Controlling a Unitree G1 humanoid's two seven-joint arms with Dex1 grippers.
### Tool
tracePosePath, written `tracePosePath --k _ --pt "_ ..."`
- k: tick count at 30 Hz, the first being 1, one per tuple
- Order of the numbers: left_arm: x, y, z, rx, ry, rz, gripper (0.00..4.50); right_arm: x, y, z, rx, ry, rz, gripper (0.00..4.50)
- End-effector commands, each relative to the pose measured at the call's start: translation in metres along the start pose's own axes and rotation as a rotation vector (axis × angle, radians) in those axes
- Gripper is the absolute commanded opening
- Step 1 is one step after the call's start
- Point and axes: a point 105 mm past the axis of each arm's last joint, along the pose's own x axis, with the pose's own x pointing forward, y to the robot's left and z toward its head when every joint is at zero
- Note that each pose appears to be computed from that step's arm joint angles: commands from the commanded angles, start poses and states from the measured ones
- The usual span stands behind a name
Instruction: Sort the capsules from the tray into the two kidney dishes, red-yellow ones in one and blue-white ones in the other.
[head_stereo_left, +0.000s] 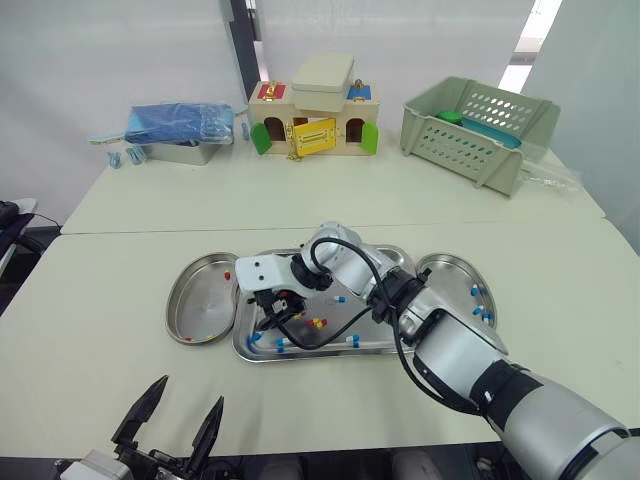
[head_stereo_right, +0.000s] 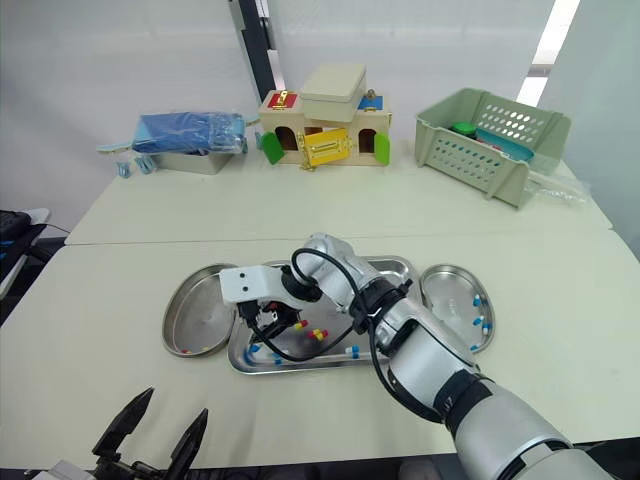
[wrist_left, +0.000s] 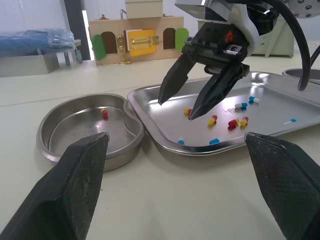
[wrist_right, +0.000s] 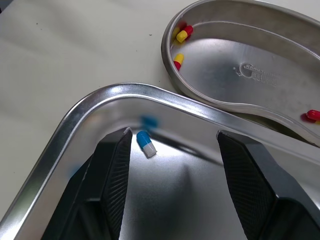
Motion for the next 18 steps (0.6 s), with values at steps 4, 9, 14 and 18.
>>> tracePosePath --k 4,9,14,18 --pt "-0.002 0.000 0.007 0.029 -0.009 -0.012 4.50 0.009 0.003 0.006 -0.030 -0.007 0.009 2.92" --pt "-0.003 0.000 0.007 0.030 -0.002 -0.020 4.50 0.016 0.009 0.002 -0.025 0.009 0.022 2.92" --pt "-0.002 0.001 0.007 0.032 -0.002 -0.022 4.50 0.024 0.012 -0.001 -0.020 0.031 0.020 2.92" --pt "-0.002 0.001 0.007 0.034 -0.001 -0.021 4.50 0.027 0.014 -0.002 -0.013 0.036 0.020 2.92"
